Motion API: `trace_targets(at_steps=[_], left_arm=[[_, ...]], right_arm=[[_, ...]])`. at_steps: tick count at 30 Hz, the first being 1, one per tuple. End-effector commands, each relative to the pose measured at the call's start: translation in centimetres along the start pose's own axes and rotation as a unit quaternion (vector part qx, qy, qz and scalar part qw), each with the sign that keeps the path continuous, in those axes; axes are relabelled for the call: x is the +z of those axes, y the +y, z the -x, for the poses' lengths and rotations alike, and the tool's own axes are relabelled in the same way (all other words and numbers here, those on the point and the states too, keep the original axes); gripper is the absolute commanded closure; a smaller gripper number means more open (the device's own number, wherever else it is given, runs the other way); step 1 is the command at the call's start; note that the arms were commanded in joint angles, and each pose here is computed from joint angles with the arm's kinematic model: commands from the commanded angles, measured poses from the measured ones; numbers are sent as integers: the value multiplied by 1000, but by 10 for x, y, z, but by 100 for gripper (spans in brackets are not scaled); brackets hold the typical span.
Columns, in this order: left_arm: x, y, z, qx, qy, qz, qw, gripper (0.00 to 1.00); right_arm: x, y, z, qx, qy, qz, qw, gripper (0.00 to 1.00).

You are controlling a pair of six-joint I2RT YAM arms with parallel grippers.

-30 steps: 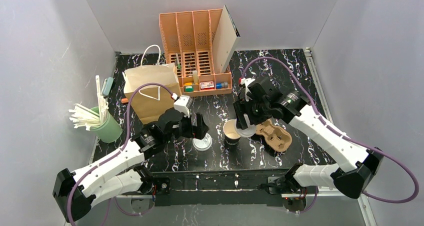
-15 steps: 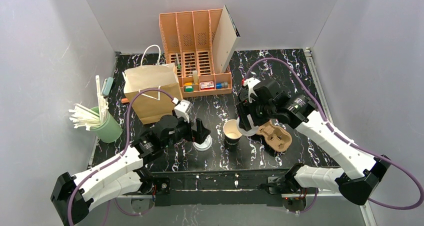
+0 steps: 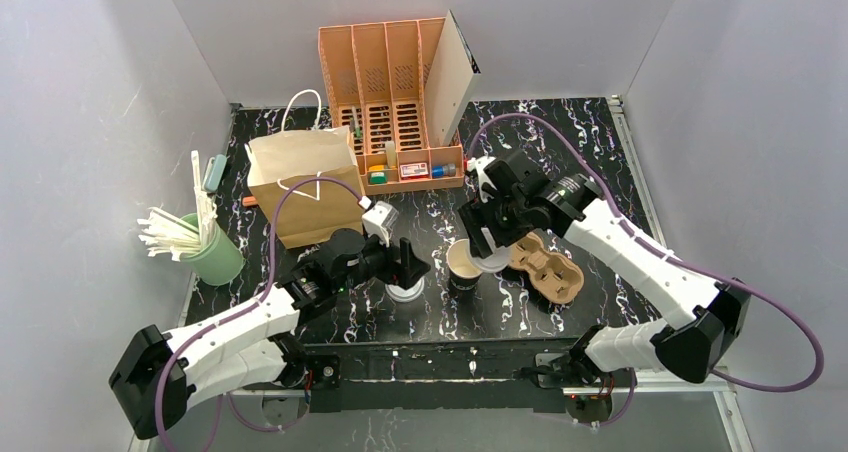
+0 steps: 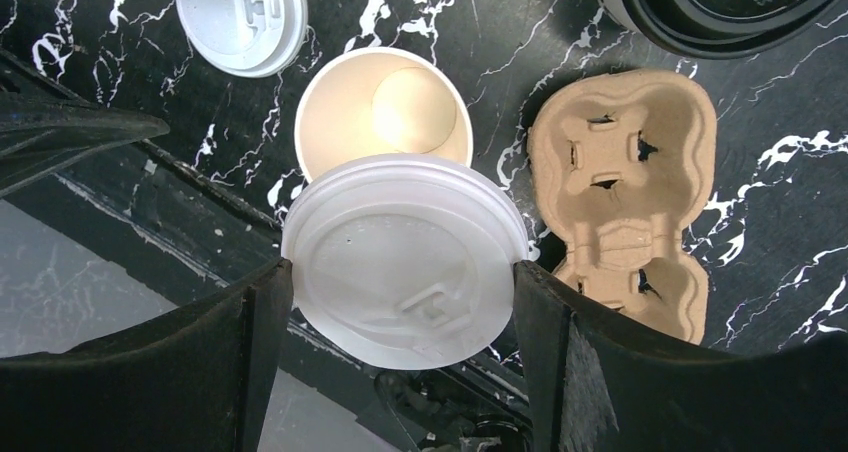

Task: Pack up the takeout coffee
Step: Close the cup lid on the coffee cup.

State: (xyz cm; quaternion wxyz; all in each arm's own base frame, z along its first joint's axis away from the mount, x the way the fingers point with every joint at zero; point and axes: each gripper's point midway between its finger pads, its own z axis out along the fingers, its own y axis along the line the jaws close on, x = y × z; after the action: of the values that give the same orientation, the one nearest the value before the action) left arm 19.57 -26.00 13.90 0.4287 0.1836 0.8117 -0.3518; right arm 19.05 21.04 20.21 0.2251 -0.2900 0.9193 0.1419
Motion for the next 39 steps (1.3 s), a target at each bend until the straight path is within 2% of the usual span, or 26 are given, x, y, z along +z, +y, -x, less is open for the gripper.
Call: trace_targets(at_steps=[1,4,15,20,39], left_arm=[[2,-16,16,-7,-28,-38,999,30],[6,-17,12,-18,-26,-46,998,35],[17,-17,1,-38,-16,-52,998,38],[20,-18,-3,-42,-6,-57,997,47],[22,-15,-11,-42,2,-55,998,49]], right_arm=[[-11,14,14,-3,-9,29,1000,31],[-3,18,14,-6,9,30,1000,31],[24,21,14,-23,41,12,999,32],[34,22,14,-37,52,-12,998,32],[56,23,19,-59,70,-37,995,30]])
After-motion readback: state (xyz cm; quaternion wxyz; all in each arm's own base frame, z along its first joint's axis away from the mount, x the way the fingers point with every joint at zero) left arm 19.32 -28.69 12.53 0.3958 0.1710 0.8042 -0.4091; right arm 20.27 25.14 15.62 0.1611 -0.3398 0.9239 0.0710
